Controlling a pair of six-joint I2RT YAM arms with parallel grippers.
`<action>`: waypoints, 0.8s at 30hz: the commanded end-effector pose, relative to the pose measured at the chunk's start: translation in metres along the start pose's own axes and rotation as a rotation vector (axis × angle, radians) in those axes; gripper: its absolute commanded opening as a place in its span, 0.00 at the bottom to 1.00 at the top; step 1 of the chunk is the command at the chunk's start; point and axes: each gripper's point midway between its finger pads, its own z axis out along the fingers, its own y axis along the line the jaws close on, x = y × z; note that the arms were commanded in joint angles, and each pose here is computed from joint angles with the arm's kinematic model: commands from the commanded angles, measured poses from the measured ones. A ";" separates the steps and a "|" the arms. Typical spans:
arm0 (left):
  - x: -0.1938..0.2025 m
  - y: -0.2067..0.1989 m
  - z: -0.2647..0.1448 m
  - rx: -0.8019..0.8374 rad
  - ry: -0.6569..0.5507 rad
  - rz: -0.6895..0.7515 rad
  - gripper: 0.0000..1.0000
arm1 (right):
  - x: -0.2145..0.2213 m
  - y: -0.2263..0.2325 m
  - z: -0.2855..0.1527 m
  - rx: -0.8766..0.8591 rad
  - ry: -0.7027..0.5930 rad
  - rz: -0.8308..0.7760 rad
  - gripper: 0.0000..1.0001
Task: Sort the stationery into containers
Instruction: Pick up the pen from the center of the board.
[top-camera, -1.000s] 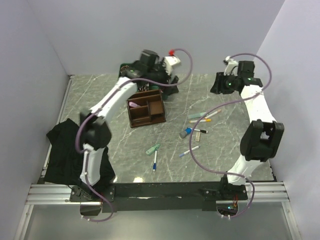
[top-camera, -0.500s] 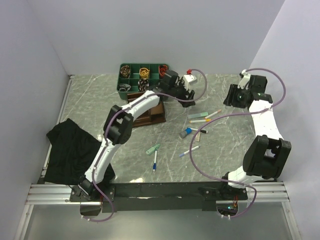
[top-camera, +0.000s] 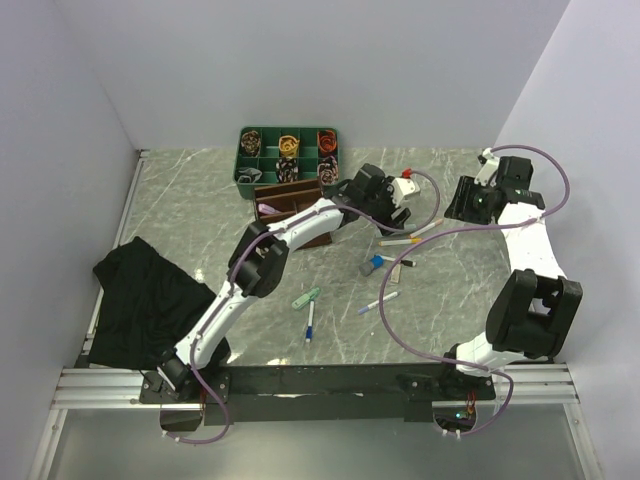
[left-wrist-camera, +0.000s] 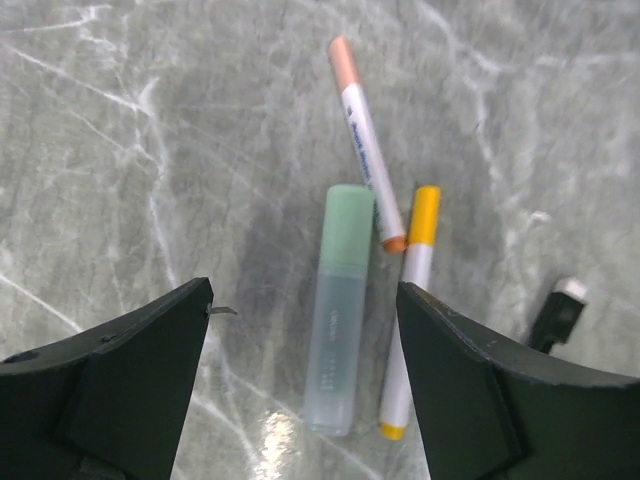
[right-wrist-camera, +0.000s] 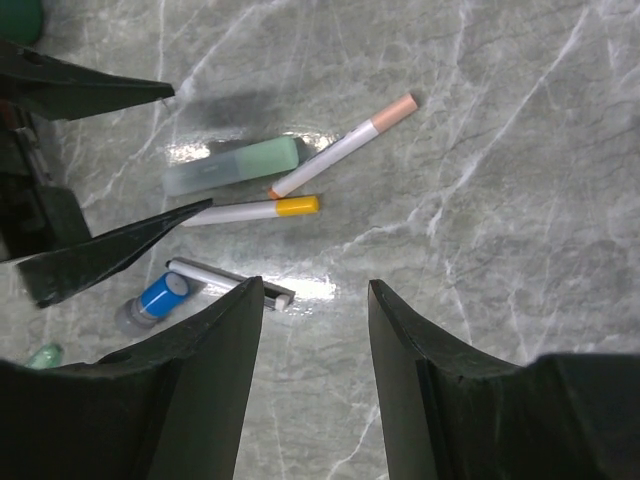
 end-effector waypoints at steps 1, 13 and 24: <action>-0.002 0.015 -0.004 -0.037 0.027 0.071 0.79 | -0.015 0.011 -0.011 -0.055 -0.048 0.041 0.54; 0.041 -0.005 0.007 0.055 0.154 0.046 0.71 | -0.007 0.016 -0.011 -0.108 -0.025 0.080 0.53; 0.049 -0.007 0.013 0.057 0.160 0.062 0.77 | 0.001 0.012 -0.004 -0.113 0.001 0.112 0.53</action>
